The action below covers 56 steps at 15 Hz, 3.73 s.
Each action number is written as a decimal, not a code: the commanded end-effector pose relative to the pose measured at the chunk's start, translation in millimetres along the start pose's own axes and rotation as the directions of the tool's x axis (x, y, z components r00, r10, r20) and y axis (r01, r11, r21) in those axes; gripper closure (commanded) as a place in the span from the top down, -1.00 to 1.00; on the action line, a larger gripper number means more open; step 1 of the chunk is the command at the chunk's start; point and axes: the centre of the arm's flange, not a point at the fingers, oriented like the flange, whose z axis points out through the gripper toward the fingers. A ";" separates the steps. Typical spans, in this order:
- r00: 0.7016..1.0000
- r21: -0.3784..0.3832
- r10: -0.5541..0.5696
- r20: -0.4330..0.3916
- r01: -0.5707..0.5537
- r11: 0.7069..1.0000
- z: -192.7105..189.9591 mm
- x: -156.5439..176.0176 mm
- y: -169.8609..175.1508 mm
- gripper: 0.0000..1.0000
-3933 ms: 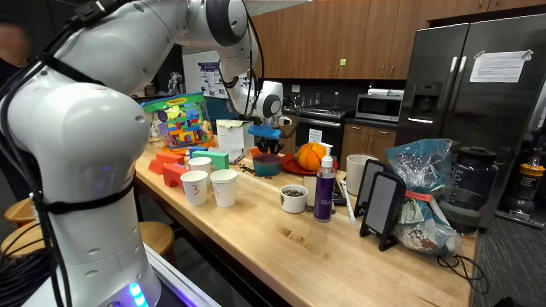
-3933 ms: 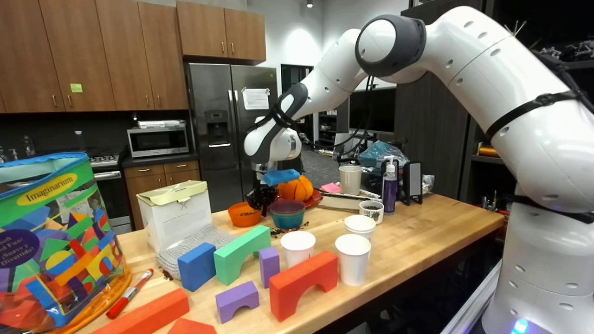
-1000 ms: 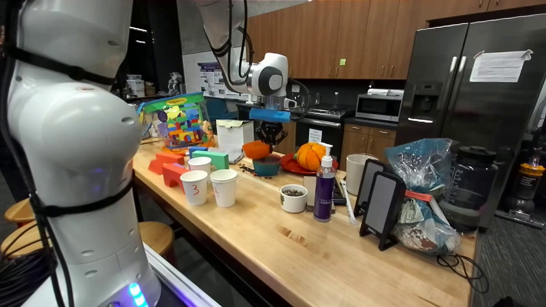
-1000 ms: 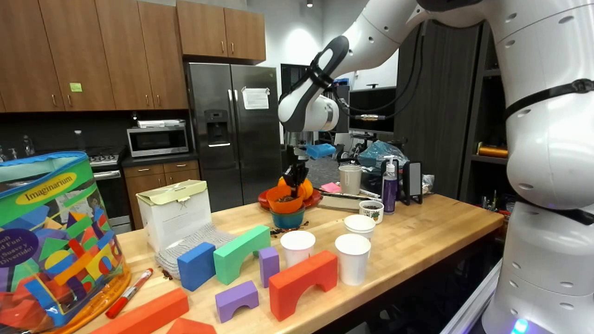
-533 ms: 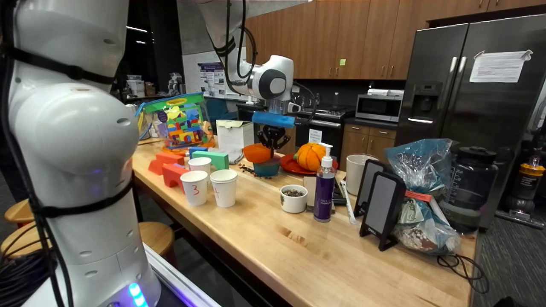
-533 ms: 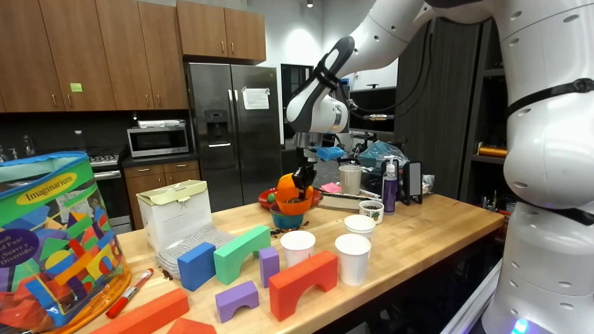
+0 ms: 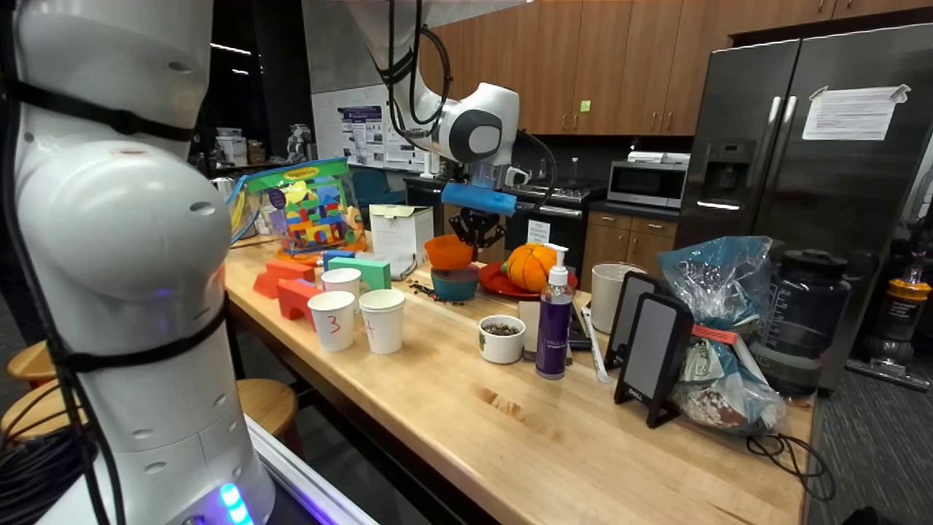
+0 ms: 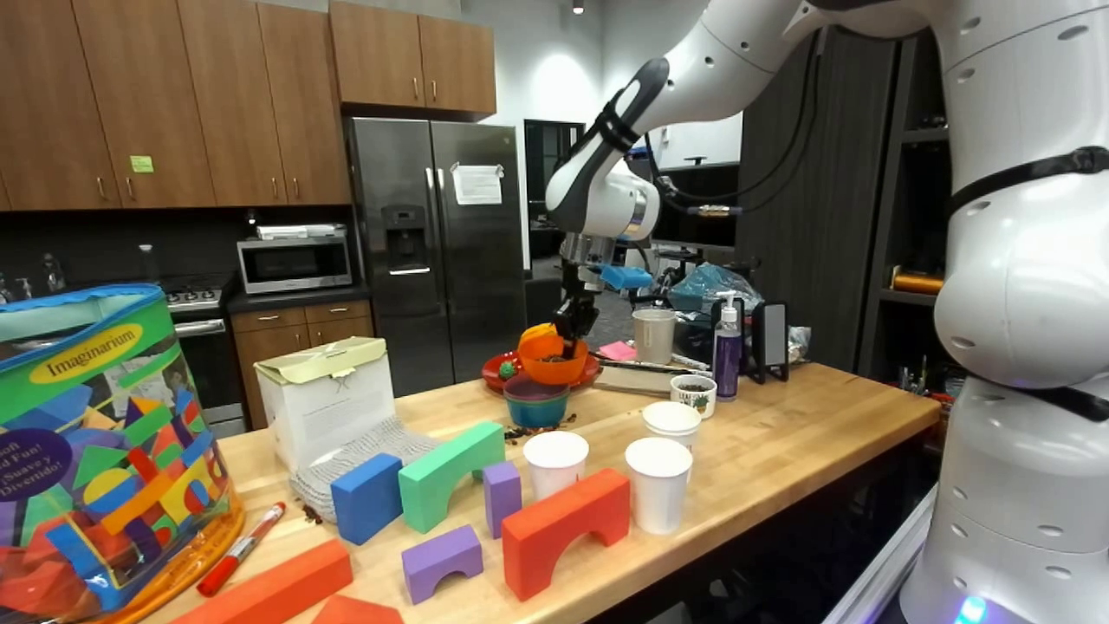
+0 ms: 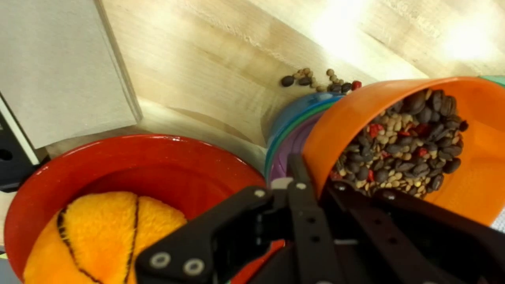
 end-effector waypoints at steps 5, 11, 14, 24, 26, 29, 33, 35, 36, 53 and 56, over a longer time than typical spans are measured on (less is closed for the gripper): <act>1.000 0.014 -0.001 -0.028 0.001 1.000 -3.6 11.0 -1.1 -0.98; 0.999 0.007 0.001 -0.043 -0.001 1.000 -5.6 28.5 -4.6 -0.98; 0.999 0.008 0.004 -0.042 -0.004 1.000 -1.8 38.2 -4.6 -0.98; 0.999 0.018 0.017 -0.029 -0.017 1.000 17.4 51.7 -1.0 -0.98; 0.999 0.019 0.019 -0.028 -0.018 1.000 19.6 52.4 0.8 -0.98; 1.000 0.024 0.024 -0.019 -0.023 0.999 24.2 51.5 4.0 -0.98; 0.999 0.027 0.031 -0.011 -0.031 0.999 30.5 49.5 8.2 -0.98; 0.999 0.028 0.034 -0.008 -0.034 0.999 32.5 47.9 9.5 -0.98; 0.999 0.029 0.035 -0.008 -0.034 0.999 33.2 47.3 10.5 -0.98; 0.999 0.032 0.042 0.003 -0.042 0.999 36.9 44.4 9.9 0.46; 0.999 0.028 0.041 0.002 -0.041 0.999 34.2 43.8 9.0 0.87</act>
